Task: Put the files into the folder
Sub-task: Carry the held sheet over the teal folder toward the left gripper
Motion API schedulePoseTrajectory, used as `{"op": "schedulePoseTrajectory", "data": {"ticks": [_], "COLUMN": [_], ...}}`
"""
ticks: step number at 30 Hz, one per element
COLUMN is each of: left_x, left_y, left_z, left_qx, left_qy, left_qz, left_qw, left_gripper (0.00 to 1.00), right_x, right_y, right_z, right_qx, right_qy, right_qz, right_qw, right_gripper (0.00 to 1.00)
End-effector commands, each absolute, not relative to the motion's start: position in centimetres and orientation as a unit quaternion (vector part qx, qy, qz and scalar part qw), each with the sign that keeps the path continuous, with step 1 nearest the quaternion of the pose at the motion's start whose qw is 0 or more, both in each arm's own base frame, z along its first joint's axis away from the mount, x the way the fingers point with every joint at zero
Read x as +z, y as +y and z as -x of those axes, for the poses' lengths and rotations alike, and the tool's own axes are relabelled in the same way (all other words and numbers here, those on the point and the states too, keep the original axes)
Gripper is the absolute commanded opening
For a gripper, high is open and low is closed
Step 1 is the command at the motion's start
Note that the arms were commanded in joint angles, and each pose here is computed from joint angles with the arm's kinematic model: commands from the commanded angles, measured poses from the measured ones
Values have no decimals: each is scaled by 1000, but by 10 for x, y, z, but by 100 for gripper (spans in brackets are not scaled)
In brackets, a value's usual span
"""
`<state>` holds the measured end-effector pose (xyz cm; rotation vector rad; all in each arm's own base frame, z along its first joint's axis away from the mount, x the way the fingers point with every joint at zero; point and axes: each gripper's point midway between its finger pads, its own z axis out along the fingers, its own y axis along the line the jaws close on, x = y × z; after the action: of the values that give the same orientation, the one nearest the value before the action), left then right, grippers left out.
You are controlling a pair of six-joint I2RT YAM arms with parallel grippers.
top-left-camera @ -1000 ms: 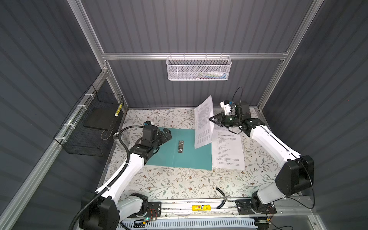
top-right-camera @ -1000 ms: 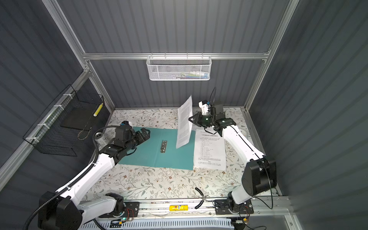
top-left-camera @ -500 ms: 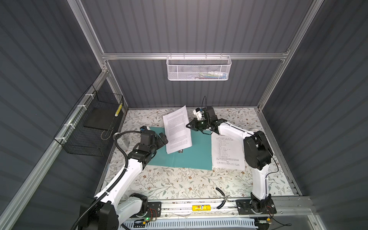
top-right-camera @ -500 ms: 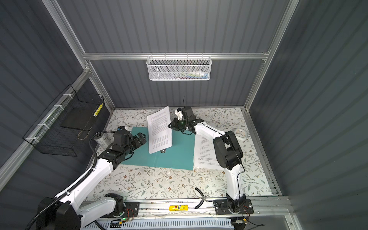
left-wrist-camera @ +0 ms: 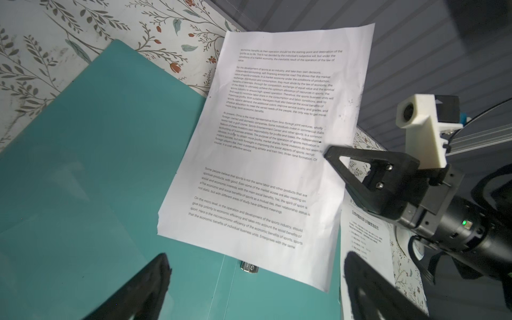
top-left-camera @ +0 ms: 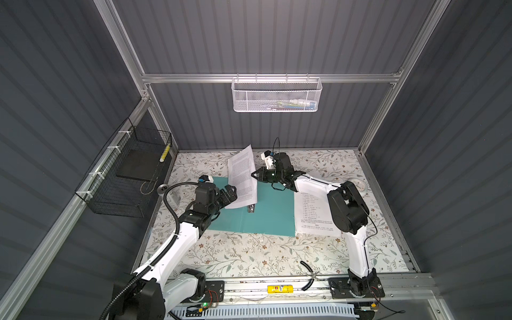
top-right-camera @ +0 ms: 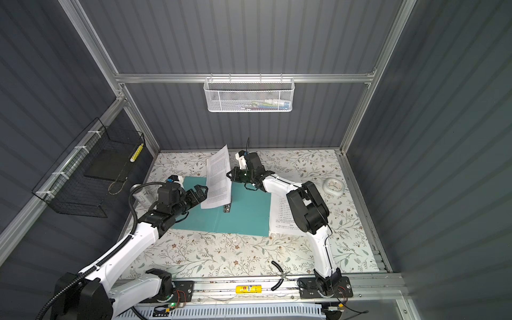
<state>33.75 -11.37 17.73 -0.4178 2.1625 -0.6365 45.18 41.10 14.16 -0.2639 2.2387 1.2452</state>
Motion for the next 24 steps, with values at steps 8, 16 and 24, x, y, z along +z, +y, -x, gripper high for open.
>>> {"op": "schedulePoseTrajectory", "data": {"ticks": [8,16,24], "left_x": [177,171,167], "left_y": [-113,-111,-109], "left_z": [-334,-328,-325], "left_qx": [-262,-263,-261], "left_qy": [859,858,860], "left_qz": [166,176,180], "left_qw": [408,405,400], "left_gripper": [98,97,97], "right_x": [112,93,78], "right_y": [433,439,453], "right_z": [-438,-430,-419], "right_qx": [445,454,474], "right_qy": [839,845,846], "right_qz": [106,75,80], "right_qw": [294,271,230], "right_gripper": [0,0,0]}}
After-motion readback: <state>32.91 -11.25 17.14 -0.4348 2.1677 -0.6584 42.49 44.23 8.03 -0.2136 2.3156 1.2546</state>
